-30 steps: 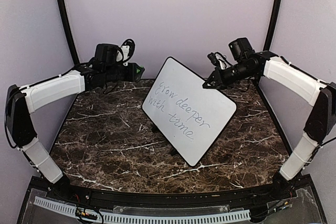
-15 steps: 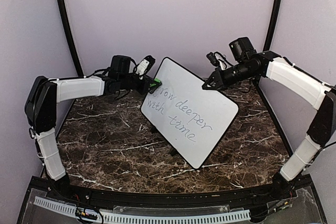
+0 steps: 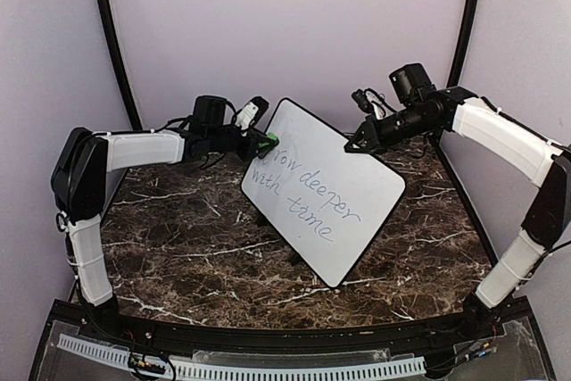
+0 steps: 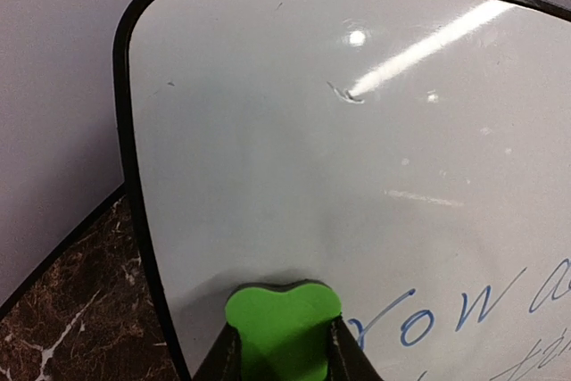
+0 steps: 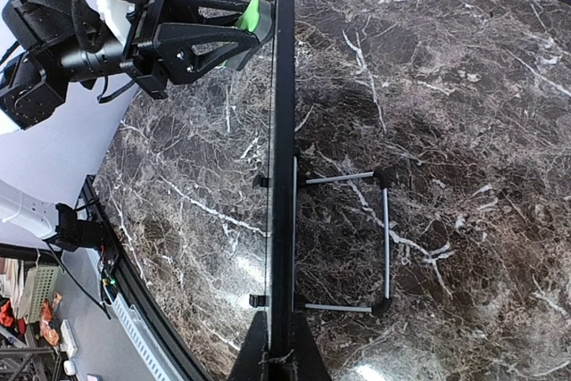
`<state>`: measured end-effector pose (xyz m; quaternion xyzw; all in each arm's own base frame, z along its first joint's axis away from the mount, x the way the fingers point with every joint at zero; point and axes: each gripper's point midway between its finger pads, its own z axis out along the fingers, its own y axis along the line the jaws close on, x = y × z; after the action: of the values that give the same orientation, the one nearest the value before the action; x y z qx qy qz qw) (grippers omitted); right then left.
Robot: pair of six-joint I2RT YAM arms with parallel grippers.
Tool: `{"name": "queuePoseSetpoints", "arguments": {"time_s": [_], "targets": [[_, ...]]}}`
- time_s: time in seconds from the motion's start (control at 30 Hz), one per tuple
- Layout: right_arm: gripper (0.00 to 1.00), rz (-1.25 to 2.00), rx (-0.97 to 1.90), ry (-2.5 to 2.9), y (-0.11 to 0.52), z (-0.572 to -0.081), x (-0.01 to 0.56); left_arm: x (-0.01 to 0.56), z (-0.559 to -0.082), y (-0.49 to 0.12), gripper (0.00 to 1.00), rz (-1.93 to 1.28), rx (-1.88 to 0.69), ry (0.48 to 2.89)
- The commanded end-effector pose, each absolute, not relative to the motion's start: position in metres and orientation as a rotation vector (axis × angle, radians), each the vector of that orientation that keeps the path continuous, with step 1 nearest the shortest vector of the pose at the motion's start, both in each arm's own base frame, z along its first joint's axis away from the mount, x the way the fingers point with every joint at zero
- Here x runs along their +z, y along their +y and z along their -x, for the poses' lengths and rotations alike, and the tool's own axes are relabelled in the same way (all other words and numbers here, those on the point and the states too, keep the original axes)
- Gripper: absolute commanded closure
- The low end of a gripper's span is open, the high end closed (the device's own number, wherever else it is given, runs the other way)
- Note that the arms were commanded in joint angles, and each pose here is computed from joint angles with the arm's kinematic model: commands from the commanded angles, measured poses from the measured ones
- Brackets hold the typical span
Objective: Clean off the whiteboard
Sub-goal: Erase the whiteboard from the whiteboard stand.
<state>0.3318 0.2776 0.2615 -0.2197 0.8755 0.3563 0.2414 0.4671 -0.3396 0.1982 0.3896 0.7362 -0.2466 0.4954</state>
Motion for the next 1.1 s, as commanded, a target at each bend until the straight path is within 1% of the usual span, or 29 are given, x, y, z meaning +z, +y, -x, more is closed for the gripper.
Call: {"name": "queuePoseSetpoints", "arguments": {"time_s": [0.0,0.13,0.3,0.53,0.7,0.97,1.07], "targets": [[1.0,0.729,1.052,2.325,0.295,-0.315,0.272,0.196,-0.471,-0.34,1.0,-0.946,-0.628,1.758],[1.0,0.727,1.047,2.327,0.294,-0.315,0.272,0.179,-0.462,-0.336,1.0,-0.952,-0.695,1.788],[1.0,0.73,1.044,2.323,0.294,-0.315,0.273,0.154,-0.452,-0.33,1.0,-0.953,-0.715,1.85],[1.0,0.732,1.042,2.324,0.294,-0.313,0.272,0.131,-0.441,-0.317,1.0,-0.928,-0.69,1.91],[1.0,0.737,1.041,2.326,0.295,-0.313,0.272,0.132,-0.443,-0.317,1.0,-0.92,-0.685,1.902],[1.0,0.738,1.039,2.332,0.296,-0.314,0.269,0.18,-0.463,-0.333,1.0,-0.912,-0.722,1.807],[1.0,0.738,1.038,2.329,0.295,-0.313,0.27,0.172,-0.466,-0.33,1.0,-0.899,-0.728,1.834]]}}
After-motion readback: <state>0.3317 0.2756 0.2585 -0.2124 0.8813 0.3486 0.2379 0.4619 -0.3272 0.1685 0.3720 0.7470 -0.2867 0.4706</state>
